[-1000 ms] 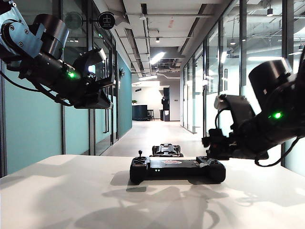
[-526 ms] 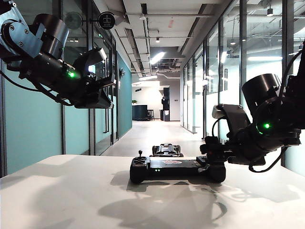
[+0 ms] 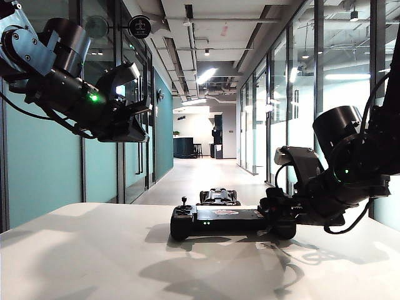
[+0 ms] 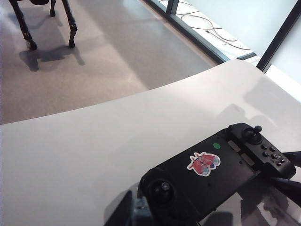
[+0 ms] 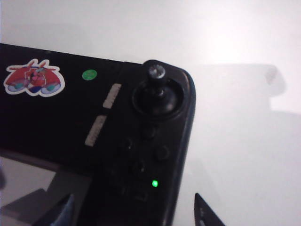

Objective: Push the left joystick on the remote control sitting on the white table forward to make the robot dog walk in a straight line until it approaches the door.

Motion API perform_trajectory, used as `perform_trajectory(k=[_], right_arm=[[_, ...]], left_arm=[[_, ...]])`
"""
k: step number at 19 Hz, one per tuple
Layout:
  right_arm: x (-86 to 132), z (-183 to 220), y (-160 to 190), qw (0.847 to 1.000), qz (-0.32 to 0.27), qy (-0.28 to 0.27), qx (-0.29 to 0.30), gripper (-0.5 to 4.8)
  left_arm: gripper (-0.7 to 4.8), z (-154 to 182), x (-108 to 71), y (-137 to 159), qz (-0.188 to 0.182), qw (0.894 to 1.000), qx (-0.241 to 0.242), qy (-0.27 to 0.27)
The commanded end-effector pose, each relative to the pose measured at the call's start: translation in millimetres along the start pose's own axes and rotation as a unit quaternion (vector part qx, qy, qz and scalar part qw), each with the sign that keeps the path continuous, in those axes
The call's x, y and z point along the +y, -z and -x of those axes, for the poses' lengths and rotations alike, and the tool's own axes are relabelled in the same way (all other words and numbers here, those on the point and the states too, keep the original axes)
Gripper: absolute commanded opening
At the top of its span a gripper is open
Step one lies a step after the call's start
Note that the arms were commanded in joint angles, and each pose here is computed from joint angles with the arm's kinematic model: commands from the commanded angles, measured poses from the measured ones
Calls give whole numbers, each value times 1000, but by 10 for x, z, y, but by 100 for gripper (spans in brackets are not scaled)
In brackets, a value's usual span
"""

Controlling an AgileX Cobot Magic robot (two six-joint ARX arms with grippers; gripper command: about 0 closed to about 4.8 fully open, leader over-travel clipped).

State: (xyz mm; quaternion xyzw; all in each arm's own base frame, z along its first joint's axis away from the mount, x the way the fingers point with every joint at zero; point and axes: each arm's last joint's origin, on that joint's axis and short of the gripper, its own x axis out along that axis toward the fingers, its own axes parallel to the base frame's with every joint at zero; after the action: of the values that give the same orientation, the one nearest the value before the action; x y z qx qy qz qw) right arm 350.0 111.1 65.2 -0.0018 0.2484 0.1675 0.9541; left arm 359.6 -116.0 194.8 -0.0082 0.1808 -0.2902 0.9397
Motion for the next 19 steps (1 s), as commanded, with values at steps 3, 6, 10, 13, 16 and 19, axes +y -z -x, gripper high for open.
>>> perform_trajectory(k=[3,6,10,13,16,19], right_arm=[[9,-121,-50,1000,0,-15,4,319],[6,-176,-64,1000,-1,-14,9,318],[5,-177,-66,1000,-1,-12,8,268],[6,-177,-65,1000,0,-6,8,219],[19,-178,-64,1000,1,11,7,219],[10,-176,-74,998,-36,41,-1,219]], left_arm=[[-5,5,-10,-34,-5,1000,-9,4],[-5,5,-10,-33,-5,1000,-9,4],[-5,5,-10,-33,-5,1000,-9,4],[-5,5,-10,-22,-3,1000,-3,4],[-5,5,-10,-19,-3,1000,-2,4],[-6,0,-8,-12,-3,1000,-1,4]])
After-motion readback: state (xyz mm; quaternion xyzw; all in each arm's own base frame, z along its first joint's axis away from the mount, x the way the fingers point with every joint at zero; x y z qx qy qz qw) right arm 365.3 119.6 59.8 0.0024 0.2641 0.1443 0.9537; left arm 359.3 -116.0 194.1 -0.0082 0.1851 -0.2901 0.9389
